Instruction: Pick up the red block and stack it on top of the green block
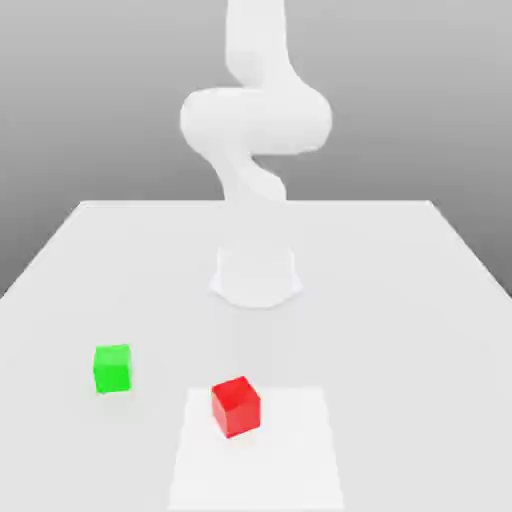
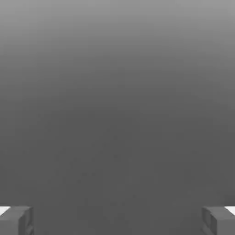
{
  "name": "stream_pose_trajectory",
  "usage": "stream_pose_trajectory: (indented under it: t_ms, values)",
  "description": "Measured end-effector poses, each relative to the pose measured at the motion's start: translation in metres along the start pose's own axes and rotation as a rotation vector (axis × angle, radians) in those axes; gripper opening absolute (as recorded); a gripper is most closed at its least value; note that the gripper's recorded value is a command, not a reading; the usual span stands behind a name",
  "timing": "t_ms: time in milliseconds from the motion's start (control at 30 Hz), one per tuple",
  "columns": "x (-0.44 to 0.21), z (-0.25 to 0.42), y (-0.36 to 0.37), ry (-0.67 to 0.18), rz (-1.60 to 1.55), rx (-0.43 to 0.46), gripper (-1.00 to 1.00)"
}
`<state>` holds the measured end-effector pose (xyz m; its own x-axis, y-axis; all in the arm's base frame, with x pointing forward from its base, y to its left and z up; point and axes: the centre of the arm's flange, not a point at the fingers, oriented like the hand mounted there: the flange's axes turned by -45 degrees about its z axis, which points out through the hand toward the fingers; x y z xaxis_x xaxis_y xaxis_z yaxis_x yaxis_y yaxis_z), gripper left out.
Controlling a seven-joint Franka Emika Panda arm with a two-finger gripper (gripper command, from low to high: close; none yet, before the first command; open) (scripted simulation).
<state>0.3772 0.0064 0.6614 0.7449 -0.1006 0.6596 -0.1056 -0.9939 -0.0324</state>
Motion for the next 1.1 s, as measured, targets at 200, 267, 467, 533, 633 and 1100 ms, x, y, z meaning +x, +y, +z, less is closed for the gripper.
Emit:
stream_pose_trajectory:
  t_ms: [200,267,467,533,633,1100]
  values:
    - [-0.057,0.148,0.005,-0.206,0.254,-0.131,0.0]
    - [-0.085,0.189,0.013,-0.272,0.344,-0.171,0.0]
    - [-0.197,0.291,0.039,-0.477,0.654,-0.292,0.0]
    - [-0.239,0.312,0.045,-0.543,0.761,-0.329,0.0]
    - [-0.291,0.33,0.049,-0.623,0.901,-0.372,0.0]
    - [-0.346,0.382,0.051,-0.642,0.936,-0.384,-1.0]
